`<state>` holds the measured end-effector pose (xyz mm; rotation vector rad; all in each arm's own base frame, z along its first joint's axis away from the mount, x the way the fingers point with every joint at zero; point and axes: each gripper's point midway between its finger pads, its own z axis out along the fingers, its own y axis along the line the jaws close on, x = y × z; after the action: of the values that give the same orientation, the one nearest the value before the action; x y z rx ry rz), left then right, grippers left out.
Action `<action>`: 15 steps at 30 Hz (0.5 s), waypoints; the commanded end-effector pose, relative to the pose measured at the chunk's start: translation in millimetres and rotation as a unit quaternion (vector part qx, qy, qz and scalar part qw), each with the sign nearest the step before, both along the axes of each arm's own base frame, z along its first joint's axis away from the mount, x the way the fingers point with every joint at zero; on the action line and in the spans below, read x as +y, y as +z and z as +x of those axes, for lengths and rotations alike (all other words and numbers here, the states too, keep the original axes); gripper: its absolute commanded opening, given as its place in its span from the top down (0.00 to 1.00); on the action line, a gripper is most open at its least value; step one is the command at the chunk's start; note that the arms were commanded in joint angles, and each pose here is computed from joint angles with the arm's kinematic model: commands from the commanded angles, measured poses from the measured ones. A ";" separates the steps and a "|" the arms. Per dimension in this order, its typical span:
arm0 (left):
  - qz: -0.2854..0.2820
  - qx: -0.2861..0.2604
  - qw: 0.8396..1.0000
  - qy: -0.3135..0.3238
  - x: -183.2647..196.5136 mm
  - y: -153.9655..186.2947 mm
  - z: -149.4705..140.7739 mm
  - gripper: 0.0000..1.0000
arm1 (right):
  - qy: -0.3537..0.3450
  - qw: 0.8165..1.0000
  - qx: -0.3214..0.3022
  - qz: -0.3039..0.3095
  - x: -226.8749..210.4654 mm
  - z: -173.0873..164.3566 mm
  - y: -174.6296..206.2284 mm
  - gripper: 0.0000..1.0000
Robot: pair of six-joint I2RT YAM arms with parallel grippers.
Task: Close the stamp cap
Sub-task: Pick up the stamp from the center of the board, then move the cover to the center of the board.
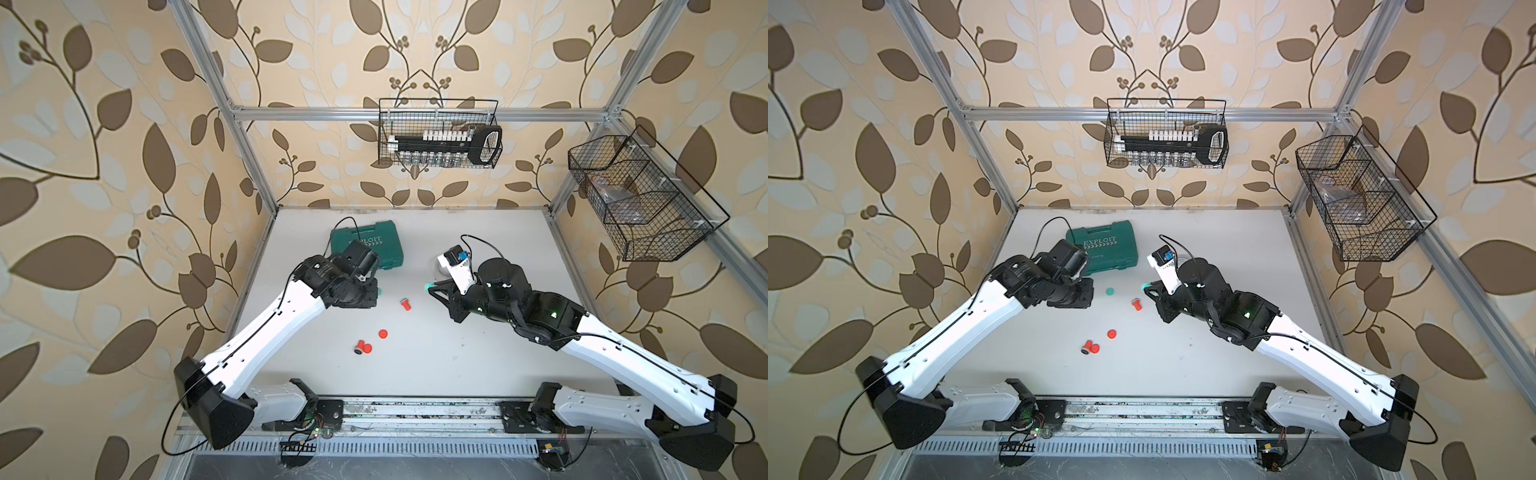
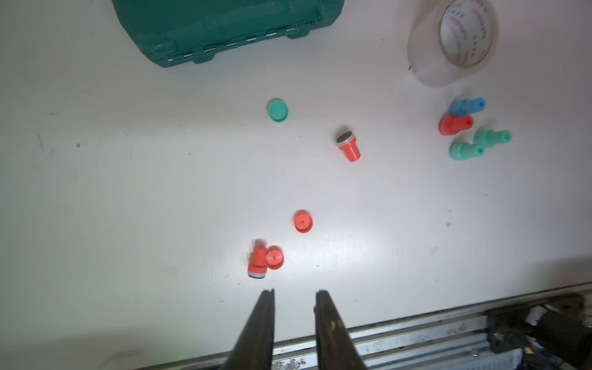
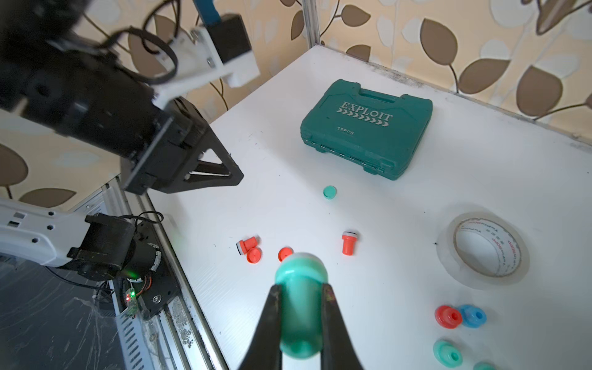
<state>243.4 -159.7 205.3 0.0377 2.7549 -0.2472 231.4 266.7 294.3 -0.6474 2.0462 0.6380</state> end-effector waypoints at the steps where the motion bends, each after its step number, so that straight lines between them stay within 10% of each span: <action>1: 0.036 -0.013 0.999 -0.021 -5.4 -17.4 31.8 0.83 | -0.032 0.999 0.000 0.022 -16.2 4.0 12.8 1.00; 15: 0.054 0.092 0.994 -0.005 -12.1 -120.8 112.4 0.99 | -0.057 0.998 -0.001 0.025 -39.0 2.1 12.2 1.00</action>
<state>339.5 -165.2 82.8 0.0322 2.9747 -0.0655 234.0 234.5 316.5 -0.5230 2.0094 0.6416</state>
